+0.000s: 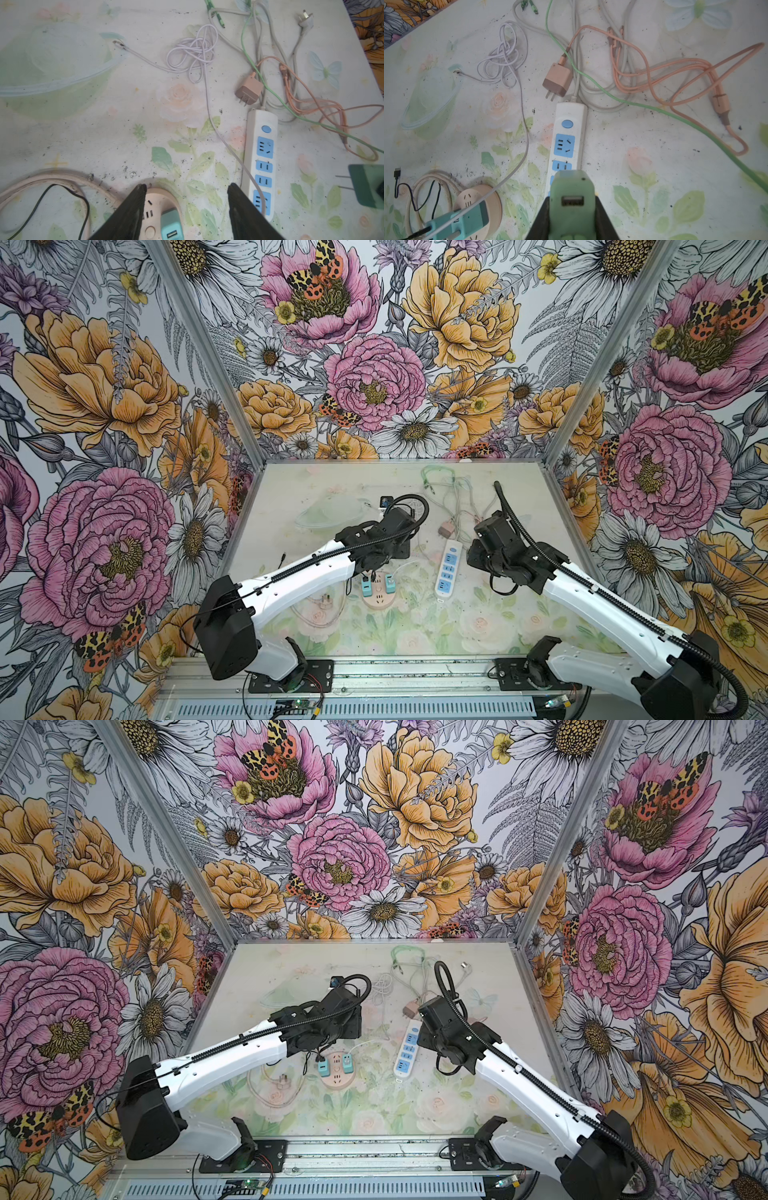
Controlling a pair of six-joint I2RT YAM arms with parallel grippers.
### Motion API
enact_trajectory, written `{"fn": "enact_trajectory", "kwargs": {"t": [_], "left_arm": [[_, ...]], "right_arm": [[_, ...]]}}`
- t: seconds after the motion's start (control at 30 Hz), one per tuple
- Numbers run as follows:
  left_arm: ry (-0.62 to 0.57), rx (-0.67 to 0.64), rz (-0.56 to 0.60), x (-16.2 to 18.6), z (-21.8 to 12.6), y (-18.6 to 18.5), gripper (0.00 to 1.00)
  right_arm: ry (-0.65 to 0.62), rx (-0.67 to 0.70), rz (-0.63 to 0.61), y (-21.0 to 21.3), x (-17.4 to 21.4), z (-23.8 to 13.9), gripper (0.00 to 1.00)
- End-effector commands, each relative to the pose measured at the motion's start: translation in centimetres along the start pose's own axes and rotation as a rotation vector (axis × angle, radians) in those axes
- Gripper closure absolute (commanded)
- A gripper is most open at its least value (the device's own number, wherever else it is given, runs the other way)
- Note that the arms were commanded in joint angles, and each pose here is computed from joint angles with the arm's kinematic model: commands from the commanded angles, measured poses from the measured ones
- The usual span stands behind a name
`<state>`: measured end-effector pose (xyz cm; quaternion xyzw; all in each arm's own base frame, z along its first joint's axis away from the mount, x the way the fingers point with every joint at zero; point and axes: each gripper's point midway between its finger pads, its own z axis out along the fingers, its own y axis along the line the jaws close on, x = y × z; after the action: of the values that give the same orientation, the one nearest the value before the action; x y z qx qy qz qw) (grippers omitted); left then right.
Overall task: Insert the plug
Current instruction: 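Position green charger over power strip with right gripper while left gripper moves over peach socket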
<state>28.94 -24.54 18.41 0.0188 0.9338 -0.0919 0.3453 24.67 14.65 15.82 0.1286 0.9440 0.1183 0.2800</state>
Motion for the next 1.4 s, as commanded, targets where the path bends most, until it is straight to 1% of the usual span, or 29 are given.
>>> {"fn": "enact_trajectory", "kwargs": {"t": [0.0,0.07,0.13,0.23,0.3,0.47,0.63,0.8,0.97,1.2,1.37], "left_arm": [[-0.040,-0.035,-0.013,-1.2,-0.7,2.5,0.35],[-0.042,-0.043,-0.028,-1.5,-0.8,3.5,0.35],[-0.046,-0.050,-0.028,-1.6,-0.8,4.1,0.35],[-0.043,-0.056,-0.031,-1.5,-0.8,4.5,0.35],[-0.039,-0.055,-0.032,-1.3,-0.7,4.6,0.35],[-0.026,-0.049,-0.041,-0.5,-0.7,4.8,0.35],[-0.025,-0.049,-0.048,0.3,-1.0,5.3,0.35],[-0.042,-0.046,-0.056,0.2,-1.6,5.8,0.35],[-0.049,-0.049,-0.063,0.1,-1.8,6.2,0.35],[-0.017,-0.059,-0.057,0.7,-0.9,6.1,0.35],[-0.007,-0.068,-0.052,1.0,-0.5,6.2,0.35]], "right_arm": [[-0.097,0.032,0.081,0.8,0.0,-0.2,1.00],[-0.079,0.018,0.036,2.5,1.8,0.0,1.00],[-0.045,0.024,0.011,3.3,3.3,0.6,1.00],[-0.002,0.046,0.006,4.0,5.6,1.7,1.00],[-0.002,0.066,0.015,3.8,6.3,2.1,1.00],[-0.030,0.100,0.043,3.2,6.5,2.9,1.00],[-0.029,0.133,0.034,3.3,6.9,4.1,1.00],[-0.006,0.149,0.016,4.0,7.4,5.1,1.00],[0.000,0.159,0.013,3.8,7.6,5.3,1.00],[0.009,0.148,0.009,4.0,7.7,5.4,1.00],[-0.025,0.136,-0.004,4.2,7.1,4.8,1.00]]}}
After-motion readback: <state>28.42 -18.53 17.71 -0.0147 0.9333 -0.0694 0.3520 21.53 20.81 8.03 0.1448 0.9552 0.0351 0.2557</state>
